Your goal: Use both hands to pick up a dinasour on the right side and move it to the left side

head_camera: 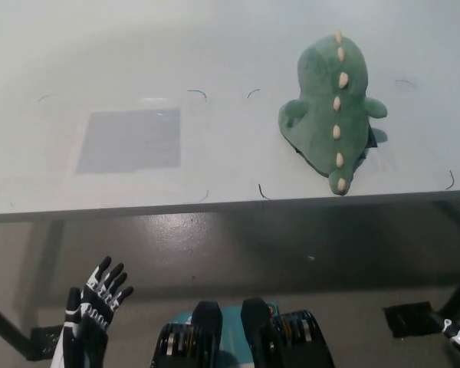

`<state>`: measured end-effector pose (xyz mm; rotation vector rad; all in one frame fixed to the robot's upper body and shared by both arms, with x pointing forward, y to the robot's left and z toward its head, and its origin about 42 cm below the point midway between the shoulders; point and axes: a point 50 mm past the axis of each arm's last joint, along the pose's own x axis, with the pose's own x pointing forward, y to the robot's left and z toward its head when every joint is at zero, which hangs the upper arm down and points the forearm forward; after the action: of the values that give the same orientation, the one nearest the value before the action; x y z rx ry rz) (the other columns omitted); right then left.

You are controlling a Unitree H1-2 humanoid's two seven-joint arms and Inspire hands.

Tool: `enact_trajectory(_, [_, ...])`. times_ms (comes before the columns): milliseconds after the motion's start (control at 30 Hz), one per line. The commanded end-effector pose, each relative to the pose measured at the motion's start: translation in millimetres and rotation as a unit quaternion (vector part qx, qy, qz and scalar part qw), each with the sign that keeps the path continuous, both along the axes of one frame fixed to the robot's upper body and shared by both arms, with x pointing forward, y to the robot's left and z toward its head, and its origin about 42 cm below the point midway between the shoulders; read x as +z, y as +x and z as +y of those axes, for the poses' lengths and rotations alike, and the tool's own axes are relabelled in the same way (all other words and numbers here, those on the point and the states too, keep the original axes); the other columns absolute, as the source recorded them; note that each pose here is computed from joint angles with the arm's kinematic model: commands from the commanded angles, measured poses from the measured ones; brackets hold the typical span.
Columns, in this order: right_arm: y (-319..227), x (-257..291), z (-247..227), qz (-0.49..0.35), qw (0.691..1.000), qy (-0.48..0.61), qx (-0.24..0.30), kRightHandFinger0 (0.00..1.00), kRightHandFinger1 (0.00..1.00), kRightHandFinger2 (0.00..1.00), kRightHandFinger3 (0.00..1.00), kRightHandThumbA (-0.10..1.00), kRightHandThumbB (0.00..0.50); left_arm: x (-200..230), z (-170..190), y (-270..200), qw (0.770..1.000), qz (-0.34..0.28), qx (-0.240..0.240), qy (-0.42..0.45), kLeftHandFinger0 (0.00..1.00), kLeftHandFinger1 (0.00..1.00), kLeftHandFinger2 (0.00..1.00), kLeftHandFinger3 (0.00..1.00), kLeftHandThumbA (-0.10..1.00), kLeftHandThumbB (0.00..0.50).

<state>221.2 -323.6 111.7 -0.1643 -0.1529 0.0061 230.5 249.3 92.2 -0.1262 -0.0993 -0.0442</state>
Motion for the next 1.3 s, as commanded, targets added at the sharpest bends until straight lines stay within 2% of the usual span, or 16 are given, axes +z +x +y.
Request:
enact_trajectory(0, [-3,15,-3,-0.045,0.999,0.001,0.008,1.0,1.0,1.0,1.0,1.0,0.192,18,-2,1,0.999,-0.049,-0.004,-0.004,1.0,1.0,1.0,1.0,1.0,0.396])
enact_trajectory(67, [-4,20,-4,-0.052,0.999,0.004,0.006,1.0,1.0,1.0,1.0,1.0,0.204,30,-4,4,0.998,-0.068,-0.008,-0.009,1.0,1.0,1.0,1.0,1.0,0.399])
enact_trajectory(167, [-6,25,-4,-0.065,0.998,0.011,0.007,1.0,1.0,1.0,1.0,1.0,0.178,43,-6,7,0.996,-0.085,-0.013,-0.015,1.0,1.0,1.0,1.0,1.0,0.401])
enact_trajectory(233, [-11,28,-4,-0.069,0.997,0.022,0.01,1.0,1.0,1.0,1.0,1.0,0.156,51,-8,8,0.996,-0.088,-0.021,-0.014,1.0,1.0,1.0,1.0,1.0,0.419])
enact_trajectory(333, [-11,38,-3,-0.081,0.996,0.035,0.017,1.0,1.0,1.0,1.0,1.0,0.148,65,-11,16,0.993,-0.112,-0.033,-0.003,1.0,1.0,1.0,1.0,1.0,0.377])
enact_trajectory(433, [-8,45,-3,-0.092,0.995,0.043,0.019,1.0,1.0,1.0,1.0,1.0,0.128,76,-16,26,0.991,-0.128,-0.041,0.004,1.0,1.0,1.0,1.0,1.0,0.38])
enact_trajectory(700, [12,65,-2,-0.109,0.993,0.038,0.012,1.0,1.0,1.0,1.0,1.0,0.141,112,-38,68,0.985,-0.165,-0.05,0.0,1.0,1.0,1.0,1.0,1.0,0.375])
enact_trajectory(767, [19,71,-2,-0.115,0.993,0.033,0.013,1.0,1.0,1.0,1.0,1.0,0.132,121,-44,82,0.983,-0.174,-0.055,0.004,1.0,1.0,1.0,1.0,1.0,0.379])
enact_trajectory(967, [49,90,-2,-0.135,0.991,0.018,0.012,1.0,1.0,1.0,1.0,1.0,0.178,151,-62,123,0.977,-0.2,-0.065,0.033,1.0,1.0,1.0,1.0,1.0,0.396])
enact_trajectory(1067, [71,100,2,-0.139,0.99,0.012,0.013,1.0,1.0,1.0,1.0,0.98,0.248,161,-69,150,0.977,-0.198,-0.07,0.04,1.0,1.0,1.0,1.0,1.0,0.44])
enact_trajectory(1167, [95,109,2,-0.146,0.989,0.007,0.021,1.0,1.0,1.0,1.0,0.94,0.258,170,-76,171,0.976,-0.198,-0.073,0.051,1.0,1.0,1.0,1.0,1.0,0.442])
enact_trajectory(1267, [119,118,3,-0.158,0.987,0.011,0.028,1.0,1.0,1.0,1.0,0.9,0.254,180,-81,187,0.975,-0.198,-0.078,0.06,1.0,1.0,1.0,1.0,1.0,0.469])
